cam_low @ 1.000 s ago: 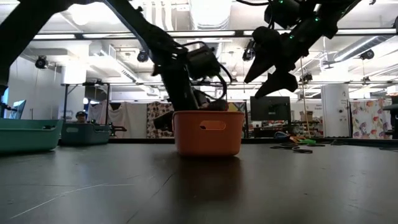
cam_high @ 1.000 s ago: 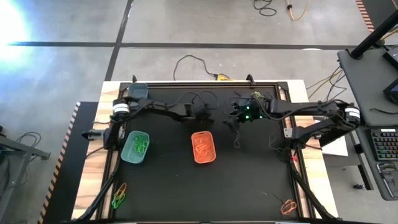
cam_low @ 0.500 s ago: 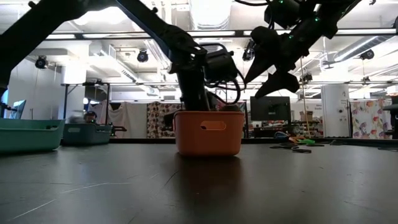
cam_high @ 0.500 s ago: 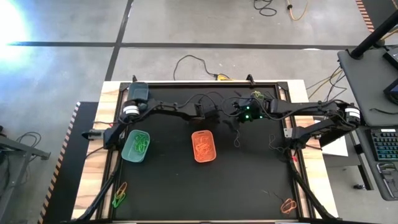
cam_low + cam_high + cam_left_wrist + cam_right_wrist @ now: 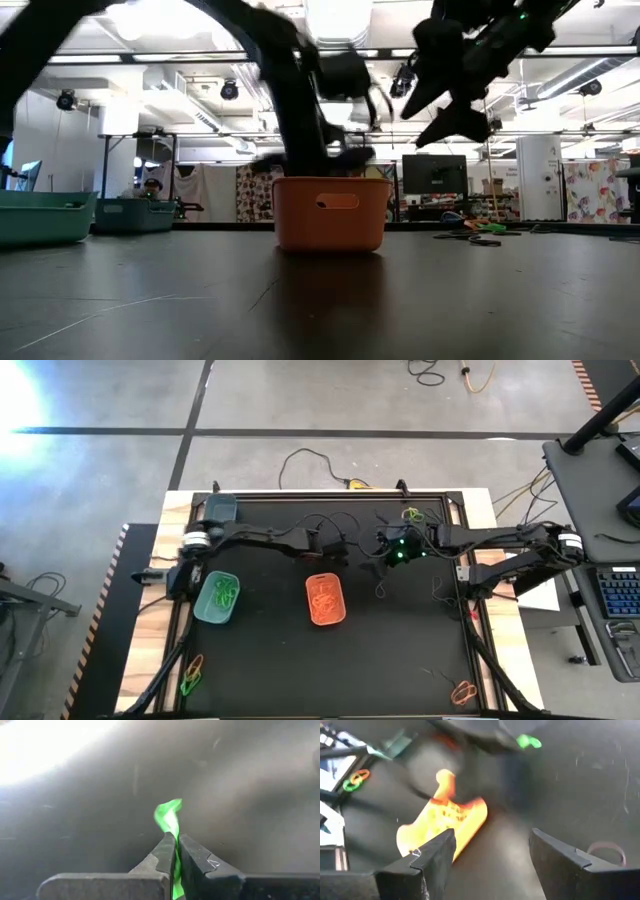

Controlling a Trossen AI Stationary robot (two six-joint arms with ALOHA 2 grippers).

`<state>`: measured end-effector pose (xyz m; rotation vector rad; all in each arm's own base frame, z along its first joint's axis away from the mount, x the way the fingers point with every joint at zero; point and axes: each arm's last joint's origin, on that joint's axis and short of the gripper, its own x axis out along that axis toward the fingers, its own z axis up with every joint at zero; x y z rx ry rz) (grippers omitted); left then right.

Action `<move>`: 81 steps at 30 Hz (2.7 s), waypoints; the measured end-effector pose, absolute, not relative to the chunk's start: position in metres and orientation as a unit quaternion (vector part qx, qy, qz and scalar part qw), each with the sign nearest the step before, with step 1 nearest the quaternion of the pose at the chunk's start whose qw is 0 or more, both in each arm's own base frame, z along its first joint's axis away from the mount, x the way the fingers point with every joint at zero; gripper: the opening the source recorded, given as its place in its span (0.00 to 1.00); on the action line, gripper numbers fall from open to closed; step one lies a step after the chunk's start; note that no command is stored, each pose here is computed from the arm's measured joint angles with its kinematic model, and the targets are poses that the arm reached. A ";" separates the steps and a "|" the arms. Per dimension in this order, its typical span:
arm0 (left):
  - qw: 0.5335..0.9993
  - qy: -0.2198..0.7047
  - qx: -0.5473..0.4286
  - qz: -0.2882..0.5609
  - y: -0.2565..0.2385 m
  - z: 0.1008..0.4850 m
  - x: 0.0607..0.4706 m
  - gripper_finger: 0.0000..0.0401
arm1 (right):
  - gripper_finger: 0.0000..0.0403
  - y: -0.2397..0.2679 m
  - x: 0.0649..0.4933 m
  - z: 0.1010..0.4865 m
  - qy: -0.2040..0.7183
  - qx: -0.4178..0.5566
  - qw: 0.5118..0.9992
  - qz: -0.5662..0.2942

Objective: Sort rubber bands into baskets
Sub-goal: Put the green rubber band into the light sea green bin, then move the green rubber band

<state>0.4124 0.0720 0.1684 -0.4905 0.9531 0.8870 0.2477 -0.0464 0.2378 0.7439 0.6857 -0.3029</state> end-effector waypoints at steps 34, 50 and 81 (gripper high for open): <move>0.525 0.622 -0.353 0.462 -0.065 0.183 0.147 0.00 | 0.56 0.032 0.237 0.240 0.375 0.389 0.834 -0.115; 0.478 0.661 -0.339 0.468 -0.036 0.165 0.165 0.03 | 0.56 0.025 0.238 0.239 0.366 0.393 0.831 -0.144; 0.504 0.767 -0.240 0.316 -0.034 0.213 0.175 0.87 | 0.56 -0.059 0.211 0.213 0.511 0.394 0.699 -0.308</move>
